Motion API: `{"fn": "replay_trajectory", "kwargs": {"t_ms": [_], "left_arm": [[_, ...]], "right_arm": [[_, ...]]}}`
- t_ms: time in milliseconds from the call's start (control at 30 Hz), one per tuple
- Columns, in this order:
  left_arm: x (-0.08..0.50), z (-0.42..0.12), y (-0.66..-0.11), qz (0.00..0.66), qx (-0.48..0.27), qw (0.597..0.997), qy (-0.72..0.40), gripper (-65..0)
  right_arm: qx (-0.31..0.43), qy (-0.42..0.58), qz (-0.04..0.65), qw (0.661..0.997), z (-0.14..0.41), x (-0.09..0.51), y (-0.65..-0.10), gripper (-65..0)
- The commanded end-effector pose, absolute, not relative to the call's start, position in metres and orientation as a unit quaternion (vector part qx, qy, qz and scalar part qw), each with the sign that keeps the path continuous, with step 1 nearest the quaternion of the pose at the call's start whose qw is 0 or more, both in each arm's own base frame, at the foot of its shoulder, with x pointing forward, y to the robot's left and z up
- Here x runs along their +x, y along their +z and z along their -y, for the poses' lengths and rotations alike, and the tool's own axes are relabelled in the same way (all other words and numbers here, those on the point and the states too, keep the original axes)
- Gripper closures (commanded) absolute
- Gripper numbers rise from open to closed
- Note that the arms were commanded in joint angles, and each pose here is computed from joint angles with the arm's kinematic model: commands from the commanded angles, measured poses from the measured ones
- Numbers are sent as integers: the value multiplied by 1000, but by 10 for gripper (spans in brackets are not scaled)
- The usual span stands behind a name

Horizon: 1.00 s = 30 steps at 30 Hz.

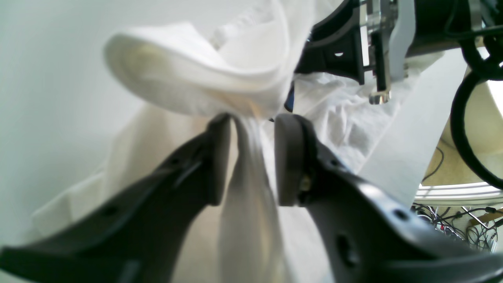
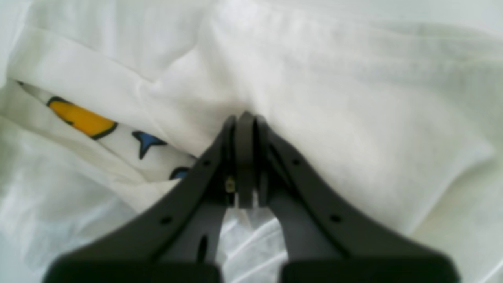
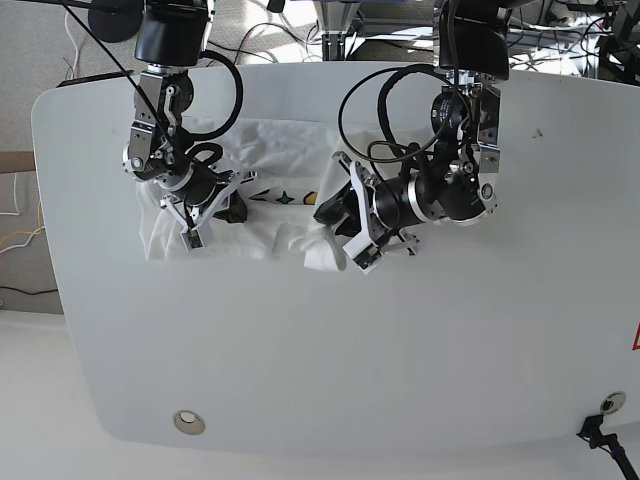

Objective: Fold the T-shirt properly
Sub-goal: 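Fold the grasped side inward toward the right gripper with the left gripper, then grasp the opposite side with the right gripper and fold it toward the left gripper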

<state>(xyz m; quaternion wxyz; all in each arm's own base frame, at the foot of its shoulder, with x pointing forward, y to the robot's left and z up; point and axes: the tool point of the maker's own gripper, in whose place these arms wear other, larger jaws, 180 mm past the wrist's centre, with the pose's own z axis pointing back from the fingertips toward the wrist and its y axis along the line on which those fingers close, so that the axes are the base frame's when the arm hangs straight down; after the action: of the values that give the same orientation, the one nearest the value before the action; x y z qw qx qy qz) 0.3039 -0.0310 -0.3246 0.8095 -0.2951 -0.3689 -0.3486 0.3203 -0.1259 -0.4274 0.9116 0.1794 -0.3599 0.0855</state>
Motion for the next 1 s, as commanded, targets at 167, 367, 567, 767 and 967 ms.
{"fn": "replay_trajectory", "kwargs": {"t_ms": [167,367,567,767,967], "left_arm": [[311,64,-281,414,-350,762,-354,-461],[325,30,-280,425,-282,771,-381,-460],[332,-35,-315,421,-163,796,-402,-460],[311,-34,-350,418,-135,780,-445,-447],[305,-30,-389,387,-138,801,-435,-44]], "right_arm": [[165,96,335,923,130,314,-435,0],[164,95,336,923,130,314,-434,0],[163,96,344,920,130,320,-428,0],[145,115,405,895,131,343,-384,0],[116,135,468,865,134,356,-332,-214]]}}
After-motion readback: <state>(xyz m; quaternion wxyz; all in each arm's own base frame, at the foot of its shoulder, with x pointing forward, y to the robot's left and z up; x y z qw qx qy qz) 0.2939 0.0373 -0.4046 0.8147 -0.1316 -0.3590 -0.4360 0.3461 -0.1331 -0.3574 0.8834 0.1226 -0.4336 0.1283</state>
